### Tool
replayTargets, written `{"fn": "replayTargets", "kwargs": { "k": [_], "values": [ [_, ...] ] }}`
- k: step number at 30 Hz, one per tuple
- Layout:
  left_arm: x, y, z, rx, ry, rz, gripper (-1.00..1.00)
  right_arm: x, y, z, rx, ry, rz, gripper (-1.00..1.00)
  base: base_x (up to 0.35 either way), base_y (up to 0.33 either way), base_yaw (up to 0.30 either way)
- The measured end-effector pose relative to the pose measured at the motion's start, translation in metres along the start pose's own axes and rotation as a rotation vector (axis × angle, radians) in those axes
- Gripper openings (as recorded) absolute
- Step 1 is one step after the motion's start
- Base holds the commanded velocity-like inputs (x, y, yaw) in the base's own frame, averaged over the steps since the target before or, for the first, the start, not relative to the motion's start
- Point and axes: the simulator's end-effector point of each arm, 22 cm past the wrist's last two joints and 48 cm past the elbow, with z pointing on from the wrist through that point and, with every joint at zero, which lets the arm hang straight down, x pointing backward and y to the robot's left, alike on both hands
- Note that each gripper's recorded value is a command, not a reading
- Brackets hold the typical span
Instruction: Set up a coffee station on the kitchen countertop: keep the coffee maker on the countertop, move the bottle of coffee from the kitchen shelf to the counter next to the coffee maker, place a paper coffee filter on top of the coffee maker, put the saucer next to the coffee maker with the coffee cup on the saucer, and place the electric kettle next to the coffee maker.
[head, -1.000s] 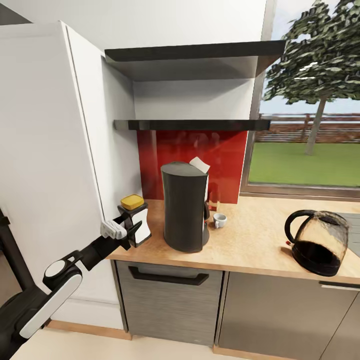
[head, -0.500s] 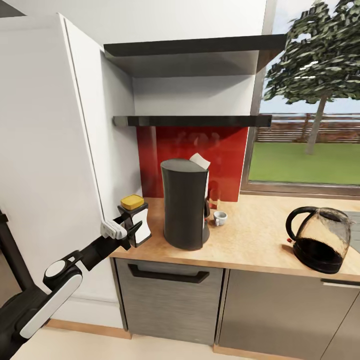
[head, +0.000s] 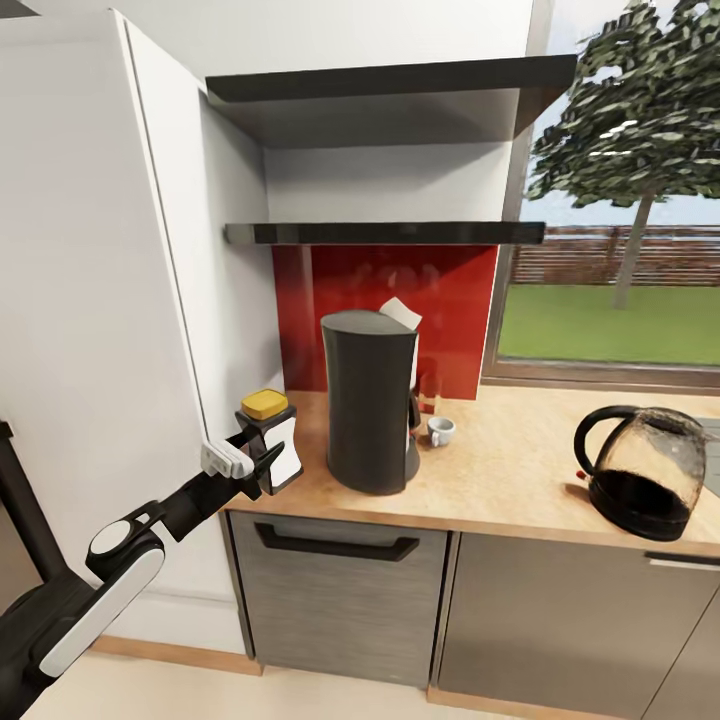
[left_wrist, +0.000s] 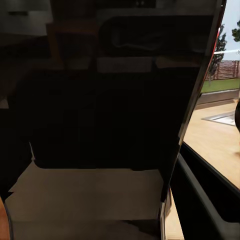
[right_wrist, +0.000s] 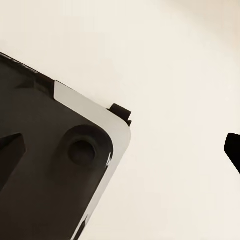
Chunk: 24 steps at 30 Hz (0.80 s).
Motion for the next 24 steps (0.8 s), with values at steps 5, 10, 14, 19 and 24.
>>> {"fn": "replayTargets", "kwargs": {
  "k": [5, 10, 14, 19, 24],
  "values": [
    [0.0071, 0.0000, -0.0012, 0.000, 0.000, 0.000, -1.00, 0.0017, -0.0010, 0.0070, 0.000, 0.000, 0.000, 1.00, 0.000, 0.000, 0.000],
    [0.0067, 0.0002, -0.0012, 0.000, -0.001, 0.000, -1.00, 0.0017, -0.0010, 0.0070, 0.000, 0.000, -0.001, 1.00, 0.000, 0.000, 0.000],
    [0.0068, 0.0005, -0.0013, 0.000, -0.001, 0.000, -1.00, 0.0014, 0.0001, 0.0073, -0.002, 0.000, -0.001, 1.00, 0.000, 0.000, 0.000],
    [0.0080, 0.0019, -0.0015, -0.004, 0.002, 0.000, -1.00, 0.0015, 0.0002, 0.0074, -0.002, 0.000, -0.002, 1.00, 0.009, 0.000, 0.000],
    [0.0084, 0.0018, -0.0015, -0.005, 0.003, 0.000, -1.00, 0.0015, 0.0002, 0.0072, -0.002, 0.000, -0.002, 1.00, 0.170, 0.000, 0.000]
  ]
}}
